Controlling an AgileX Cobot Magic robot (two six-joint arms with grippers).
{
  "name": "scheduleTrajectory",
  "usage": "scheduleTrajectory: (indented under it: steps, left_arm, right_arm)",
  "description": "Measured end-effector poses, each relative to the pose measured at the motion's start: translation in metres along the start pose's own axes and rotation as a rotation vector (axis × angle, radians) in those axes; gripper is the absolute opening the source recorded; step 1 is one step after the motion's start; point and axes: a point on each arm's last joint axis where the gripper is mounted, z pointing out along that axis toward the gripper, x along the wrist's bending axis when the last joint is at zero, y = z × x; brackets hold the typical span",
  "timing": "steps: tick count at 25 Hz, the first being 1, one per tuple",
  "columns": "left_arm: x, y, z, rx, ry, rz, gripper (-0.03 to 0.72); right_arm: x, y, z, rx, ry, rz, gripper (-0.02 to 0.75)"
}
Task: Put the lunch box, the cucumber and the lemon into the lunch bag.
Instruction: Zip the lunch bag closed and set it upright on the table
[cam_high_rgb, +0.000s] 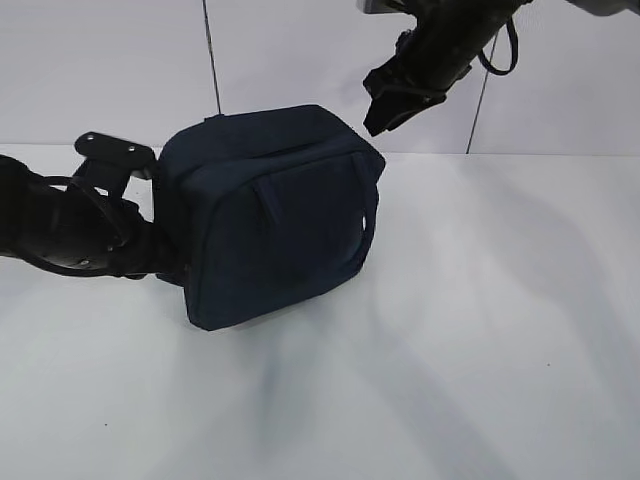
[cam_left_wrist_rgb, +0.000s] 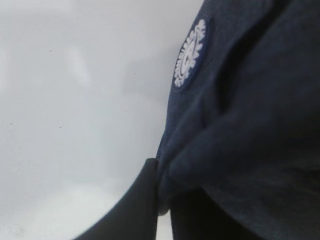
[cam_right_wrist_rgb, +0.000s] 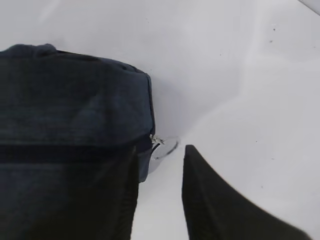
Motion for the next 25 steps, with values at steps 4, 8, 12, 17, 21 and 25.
scheduleTrajectory:
  steps: [4, 8, 12, 17, 21, 25]
  left_arm:
    - [0.005, 0.006, 0.005, 0.001, 0.049, -0.022, 0.013]
    - [0.009, 0.018, 0.004, -0.028, 0.095, -0.058, 0.013]
    - [0.012, 0.032, 0.005, -0.063, 0.113, -0.069, 0.012]
    - [0.012, 0.034, 0.013, -0.057, 0.117, -0.079, 0.013]
    - [0.012, 0.035, 0.012, -0.061, 0.113, -0.081, 0.117]
    - [0.012, 0.032, -0.005, -0.079, 0.111, -0.121, 0.506]
  right_arm:
    - [0.003, 0.003, -0.010, -0.016, -0.008, 0.041, 0.255]
    - [0.003, 0.003, -0.012, -0.018, -0.008, 0.113, 0.255]
    - [0.002, 0.003, -0.012, -0.014, -0.018, 0.187, 0.255]
    - [0.001, 0.002, -0.012, -0.009, -0.030, 0.203, 0.255]
    - [0.001, 0.002, -0.012, -0.005, -0.040, 0.202, 0.256]
    - [-0.001, 0.001, -0.012, 0.000, -0.052, 0.200, 0.256]
